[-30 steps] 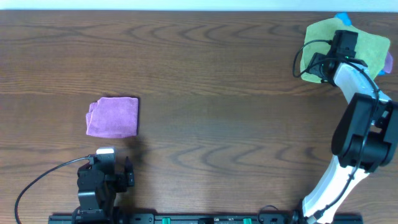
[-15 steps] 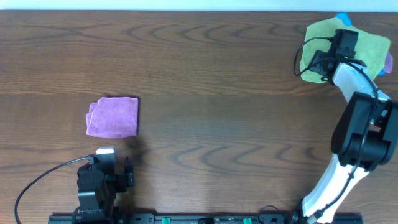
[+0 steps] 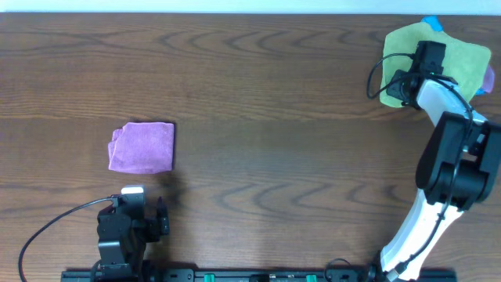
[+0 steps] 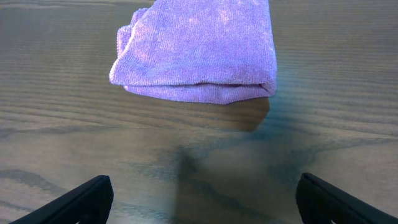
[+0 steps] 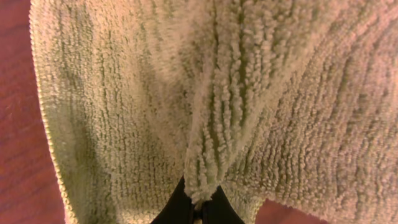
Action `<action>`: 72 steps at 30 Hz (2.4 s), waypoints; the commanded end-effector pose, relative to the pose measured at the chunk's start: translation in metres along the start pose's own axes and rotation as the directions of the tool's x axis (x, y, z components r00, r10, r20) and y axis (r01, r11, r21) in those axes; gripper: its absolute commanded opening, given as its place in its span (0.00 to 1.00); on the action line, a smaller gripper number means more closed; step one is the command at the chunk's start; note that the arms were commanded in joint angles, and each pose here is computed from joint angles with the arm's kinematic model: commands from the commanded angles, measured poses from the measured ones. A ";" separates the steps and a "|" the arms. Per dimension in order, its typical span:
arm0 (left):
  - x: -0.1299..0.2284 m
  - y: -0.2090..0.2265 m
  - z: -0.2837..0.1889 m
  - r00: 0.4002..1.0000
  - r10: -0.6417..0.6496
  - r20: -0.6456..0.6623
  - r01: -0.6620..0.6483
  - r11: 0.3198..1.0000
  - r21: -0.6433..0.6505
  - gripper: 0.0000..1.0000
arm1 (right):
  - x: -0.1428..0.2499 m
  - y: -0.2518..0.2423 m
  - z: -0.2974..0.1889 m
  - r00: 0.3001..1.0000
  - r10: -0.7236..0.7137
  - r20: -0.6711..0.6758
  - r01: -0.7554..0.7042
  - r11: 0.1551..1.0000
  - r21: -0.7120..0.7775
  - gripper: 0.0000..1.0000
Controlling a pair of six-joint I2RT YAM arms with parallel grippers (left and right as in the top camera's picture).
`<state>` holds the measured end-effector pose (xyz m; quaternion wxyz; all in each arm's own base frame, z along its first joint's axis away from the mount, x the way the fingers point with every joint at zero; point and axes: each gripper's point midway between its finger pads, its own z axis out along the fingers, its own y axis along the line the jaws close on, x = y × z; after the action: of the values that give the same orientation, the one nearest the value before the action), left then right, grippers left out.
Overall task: Fold the cloth
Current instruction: 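Lower the right gripper onto the green cloth and grasp its edge, then lift the green cloth and drag it to the table center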
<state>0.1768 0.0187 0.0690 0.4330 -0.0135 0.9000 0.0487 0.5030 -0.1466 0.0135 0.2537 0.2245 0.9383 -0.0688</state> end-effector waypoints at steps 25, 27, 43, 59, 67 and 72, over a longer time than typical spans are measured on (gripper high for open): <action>0.015 0.001 0.004 0.999 0.007 -0.049 -0.007 1.000 -0.009 0.95 | 0.041 0.125 -0.123 0.961 -0.265 -0.080 0.252 0.957 -0.143 0.01; 0.015 0.001 0.004 0.999 0.007 -0.049 -0.007 1.000 -0.009 0.95 | 0.054 0.142 -0.129 0.948 -0.307 -0.088 0.290 0.943 -0.164 0.01; 0.015 0.001 0.004 0.999 0.007 -0.049 -0.007 1.000 -0.009 0.95 | 0.159 0.266 -0.189 0.807 -0.589 -0.047 0.537 0.764 -0.356 0.01; 0.015 0.001 0.004 0.999 0.007 -0.049 -0.007 1.000 -0.009 0.95 | 0.232 0.326 -0.235 0.691 -0.721 0.049 0.658 0.599 -0.457 0.18; 0.015 0.001 0.004 0.999 0.007 -0.049 -0.007 1.000 -0.009 0.95 | 0.236 0.315 -0.241 0.694 -0.720 0.004 0.645 0.619 -0.448 0.99; 0.015 0.001 0.004 0.999 0.007 -0.049 -0.007 1.000 -0.009 0.95 | 0.218 0.294 -0.292 0.752 -0.659 0.011 0.586 0.661 -0.468 0.99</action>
<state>0.1768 0.0187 0.0690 0.4330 -0.0134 0.9000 0.0488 0.3412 0.2696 0.0979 0.1363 -0.1965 0.9697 0.0494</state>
